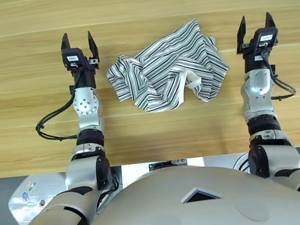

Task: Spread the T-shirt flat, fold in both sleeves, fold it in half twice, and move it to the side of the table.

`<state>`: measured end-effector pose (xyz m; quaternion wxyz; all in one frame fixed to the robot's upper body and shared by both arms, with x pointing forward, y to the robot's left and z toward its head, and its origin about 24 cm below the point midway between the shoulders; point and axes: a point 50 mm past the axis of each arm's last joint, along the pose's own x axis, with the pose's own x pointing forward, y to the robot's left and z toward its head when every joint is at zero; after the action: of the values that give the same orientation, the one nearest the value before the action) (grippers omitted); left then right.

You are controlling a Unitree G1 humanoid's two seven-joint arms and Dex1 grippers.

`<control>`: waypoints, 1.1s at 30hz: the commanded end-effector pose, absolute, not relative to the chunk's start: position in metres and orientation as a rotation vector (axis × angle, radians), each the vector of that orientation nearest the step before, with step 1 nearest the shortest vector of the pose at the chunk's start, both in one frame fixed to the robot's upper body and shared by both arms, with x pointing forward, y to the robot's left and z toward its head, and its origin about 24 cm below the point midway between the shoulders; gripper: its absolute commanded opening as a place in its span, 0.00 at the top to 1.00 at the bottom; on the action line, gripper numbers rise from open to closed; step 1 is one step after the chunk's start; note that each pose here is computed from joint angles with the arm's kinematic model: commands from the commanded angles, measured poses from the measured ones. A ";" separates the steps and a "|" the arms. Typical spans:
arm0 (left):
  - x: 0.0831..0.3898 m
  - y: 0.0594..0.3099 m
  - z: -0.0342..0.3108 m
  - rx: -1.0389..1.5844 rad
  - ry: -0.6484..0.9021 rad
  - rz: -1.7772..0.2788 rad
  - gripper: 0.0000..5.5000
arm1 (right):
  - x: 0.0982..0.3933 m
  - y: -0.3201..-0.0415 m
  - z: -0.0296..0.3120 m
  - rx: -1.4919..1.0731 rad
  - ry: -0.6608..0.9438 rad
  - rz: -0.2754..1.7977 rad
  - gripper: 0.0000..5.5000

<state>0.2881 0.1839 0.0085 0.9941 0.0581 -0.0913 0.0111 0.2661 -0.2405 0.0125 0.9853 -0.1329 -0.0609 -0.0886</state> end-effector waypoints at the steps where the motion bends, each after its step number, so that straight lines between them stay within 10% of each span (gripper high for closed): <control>1: 0.287 0.182 0.007 0.105 -0.179 0.007 0.40 | 0.261 -0.238 0.007 -0.268 -0.113 -0.147 0.44; 33: 0.284 0.168 0.003 0.089 -0.164 -0.096 0.40 | 0.247 -0.228 0.005 -0.291 -0.164 -0.098 0.44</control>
<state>0.2816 0.1710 -0.0002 0.9957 0.0323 -0.0752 -0.0428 0.2486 -0.2312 0.0059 0.9847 -0.1463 -0.0783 -0.0527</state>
